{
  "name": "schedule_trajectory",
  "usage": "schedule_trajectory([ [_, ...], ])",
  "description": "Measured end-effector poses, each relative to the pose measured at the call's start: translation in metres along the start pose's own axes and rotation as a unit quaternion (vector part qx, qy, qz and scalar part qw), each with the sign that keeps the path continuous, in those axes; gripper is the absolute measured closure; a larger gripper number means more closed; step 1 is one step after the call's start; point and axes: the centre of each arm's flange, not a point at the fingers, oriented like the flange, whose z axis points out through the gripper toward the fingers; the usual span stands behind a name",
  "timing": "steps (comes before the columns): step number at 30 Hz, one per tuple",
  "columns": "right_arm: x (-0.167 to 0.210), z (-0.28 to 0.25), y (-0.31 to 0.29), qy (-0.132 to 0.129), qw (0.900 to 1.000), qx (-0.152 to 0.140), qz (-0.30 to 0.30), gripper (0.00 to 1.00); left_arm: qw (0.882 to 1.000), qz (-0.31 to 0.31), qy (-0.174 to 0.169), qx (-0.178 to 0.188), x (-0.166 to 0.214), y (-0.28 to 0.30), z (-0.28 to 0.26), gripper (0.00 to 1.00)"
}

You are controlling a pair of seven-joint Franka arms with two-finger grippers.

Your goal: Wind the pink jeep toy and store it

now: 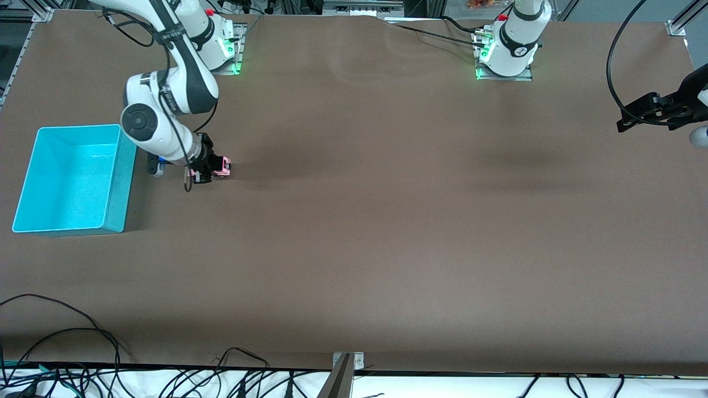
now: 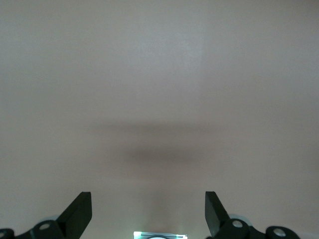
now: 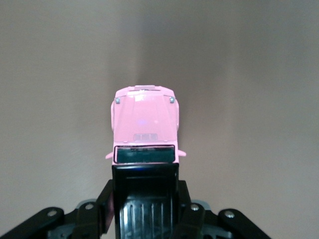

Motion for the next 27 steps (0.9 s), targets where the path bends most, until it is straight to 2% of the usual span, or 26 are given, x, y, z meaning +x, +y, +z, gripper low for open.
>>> schedule_trajectory([
  [6,0.012,-0.069,-0.030,-0.002,1.000,-0.004,-0.021,0.48,1.000,0.000,0.000,0.000,0.000,0.000,0.000,0.00],
  [12,0.061,-0.114,-0.046,-0.002,0.999,-0.008,-0.053,0.48,1.000,0.000,0.000,0.000,0.000,0.000,0.000,0.00],
  [21,0.153,-0.115,-0.051,0.010,0.993,-0.019,-0.116,0.48,1.000,0.000,0.000,0.000,0.000,0.000,0.000,0.00],
  [27,0.208,-0.102,-0.047,0.036,0.985,-0.040,-0.166,0.48,1.000,0.000,0.000,0.000,0.000,0.000,0.000,0.00],
])
